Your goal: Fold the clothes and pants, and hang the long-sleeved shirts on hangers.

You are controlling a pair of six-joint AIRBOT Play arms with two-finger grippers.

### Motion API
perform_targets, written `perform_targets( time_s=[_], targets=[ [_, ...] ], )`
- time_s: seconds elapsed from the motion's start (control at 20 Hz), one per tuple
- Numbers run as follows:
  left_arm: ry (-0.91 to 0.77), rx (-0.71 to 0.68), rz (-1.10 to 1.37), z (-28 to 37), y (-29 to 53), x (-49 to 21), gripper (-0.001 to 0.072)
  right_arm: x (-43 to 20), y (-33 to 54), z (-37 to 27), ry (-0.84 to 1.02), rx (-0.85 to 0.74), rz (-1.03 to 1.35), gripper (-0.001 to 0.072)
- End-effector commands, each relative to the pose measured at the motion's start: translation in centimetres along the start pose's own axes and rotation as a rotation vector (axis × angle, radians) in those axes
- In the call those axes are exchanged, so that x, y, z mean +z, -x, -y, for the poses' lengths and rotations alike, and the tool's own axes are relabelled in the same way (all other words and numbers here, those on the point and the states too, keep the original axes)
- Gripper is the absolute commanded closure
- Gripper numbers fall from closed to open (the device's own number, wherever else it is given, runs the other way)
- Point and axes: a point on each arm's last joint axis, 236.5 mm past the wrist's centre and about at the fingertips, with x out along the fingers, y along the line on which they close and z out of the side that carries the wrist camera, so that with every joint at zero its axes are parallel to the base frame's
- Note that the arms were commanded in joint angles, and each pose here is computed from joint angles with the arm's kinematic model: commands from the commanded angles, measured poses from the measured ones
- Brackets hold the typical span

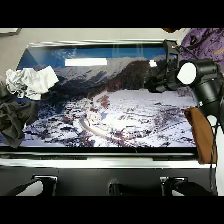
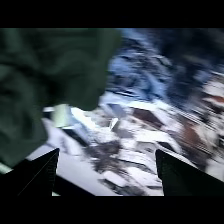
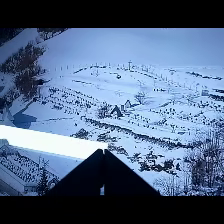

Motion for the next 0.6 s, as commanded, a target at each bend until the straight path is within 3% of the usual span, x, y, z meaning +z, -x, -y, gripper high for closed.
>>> perform_targets(
  time_s=[0.0, 0.15, 0.55],
  targets=[
    [0.214, 0.074, -0.008, -7.8, -3.5, -0.8, -0.0013, 0.0, 0.0, -0.1, 0.001, 0.001, 0.001, 0.0685],
    [0.317, 0.073, 0.055, -10.7, -6.3, -0.4, -0.0013, 0.0, 0.0, -0.1, 0.001, 0.001, 0.001, 0.0685],
    [0.344, 0.069, 0.124, -12.0, -13.1, 1.2, -0.0013, 0.0, 0.0, -0.1, 0.0, 0.001, 0.001, 0.0685]
  ],
)
